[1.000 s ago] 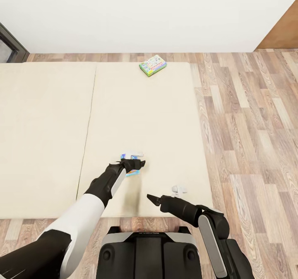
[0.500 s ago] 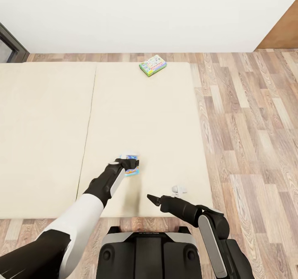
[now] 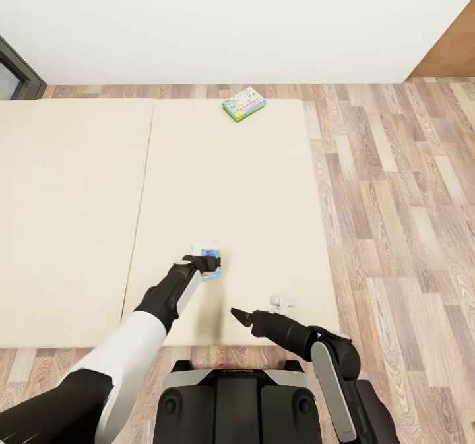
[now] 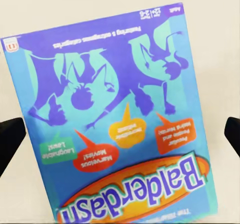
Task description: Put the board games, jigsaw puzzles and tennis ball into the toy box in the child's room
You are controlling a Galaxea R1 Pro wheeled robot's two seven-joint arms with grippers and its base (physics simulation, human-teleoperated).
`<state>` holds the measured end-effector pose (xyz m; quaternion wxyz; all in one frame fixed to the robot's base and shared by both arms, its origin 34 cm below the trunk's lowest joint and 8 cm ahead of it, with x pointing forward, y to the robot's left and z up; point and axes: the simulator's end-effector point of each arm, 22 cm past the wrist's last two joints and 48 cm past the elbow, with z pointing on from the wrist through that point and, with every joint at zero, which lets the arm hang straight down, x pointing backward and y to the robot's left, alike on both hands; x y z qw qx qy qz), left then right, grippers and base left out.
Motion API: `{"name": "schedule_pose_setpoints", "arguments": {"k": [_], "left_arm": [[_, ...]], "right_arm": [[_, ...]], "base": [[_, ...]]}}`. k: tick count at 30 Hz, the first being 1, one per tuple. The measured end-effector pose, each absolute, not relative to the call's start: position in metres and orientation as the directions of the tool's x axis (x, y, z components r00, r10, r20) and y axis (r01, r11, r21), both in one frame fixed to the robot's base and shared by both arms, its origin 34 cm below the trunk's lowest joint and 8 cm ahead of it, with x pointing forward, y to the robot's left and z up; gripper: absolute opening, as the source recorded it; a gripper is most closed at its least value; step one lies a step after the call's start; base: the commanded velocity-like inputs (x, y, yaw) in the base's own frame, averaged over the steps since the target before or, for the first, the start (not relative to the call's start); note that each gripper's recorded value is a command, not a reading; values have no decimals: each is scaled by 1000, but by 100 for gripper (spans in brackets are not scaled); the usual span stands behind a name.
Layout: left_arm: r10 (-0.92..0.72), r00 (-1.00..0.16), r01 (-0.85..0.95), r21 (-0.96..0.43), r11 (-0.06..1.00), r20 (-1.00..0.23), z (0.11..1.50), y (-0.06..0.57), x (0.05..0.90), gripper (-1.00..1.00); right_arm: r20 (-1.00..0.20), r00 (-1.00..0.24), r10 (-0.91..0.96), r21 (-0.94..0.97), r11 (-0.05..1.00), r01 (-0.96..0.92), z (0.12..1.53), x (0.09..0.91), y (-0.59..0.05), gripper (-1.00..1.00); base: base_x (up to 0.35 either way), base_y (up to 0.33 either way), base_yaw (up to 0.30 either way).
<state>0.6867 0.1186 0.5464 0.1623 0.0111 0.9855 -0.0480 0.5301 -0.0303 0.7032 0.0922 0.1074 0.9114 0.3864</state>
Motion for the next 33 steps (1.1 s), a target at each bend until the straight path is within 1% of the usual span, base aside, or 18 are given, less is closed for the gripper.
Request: {"name": "schedule_pose_setpoints", "arguments": {"k": [6, 33], "left_arm": [[15, -953, 39, -75, 996, -304, 541, 121, 674, 100], [14, -955, 37, -73, 997, -297, 539, 122, 671, 100]], "right_arm": [[-89, -963, 256, 722, 682, 114, 704, 529, -23, 100], [-86, -961, 264, 713, 690, 126, 701, 529, -32, 100]], "base": [[0, 0, 0], [0, 0, 0]]}}
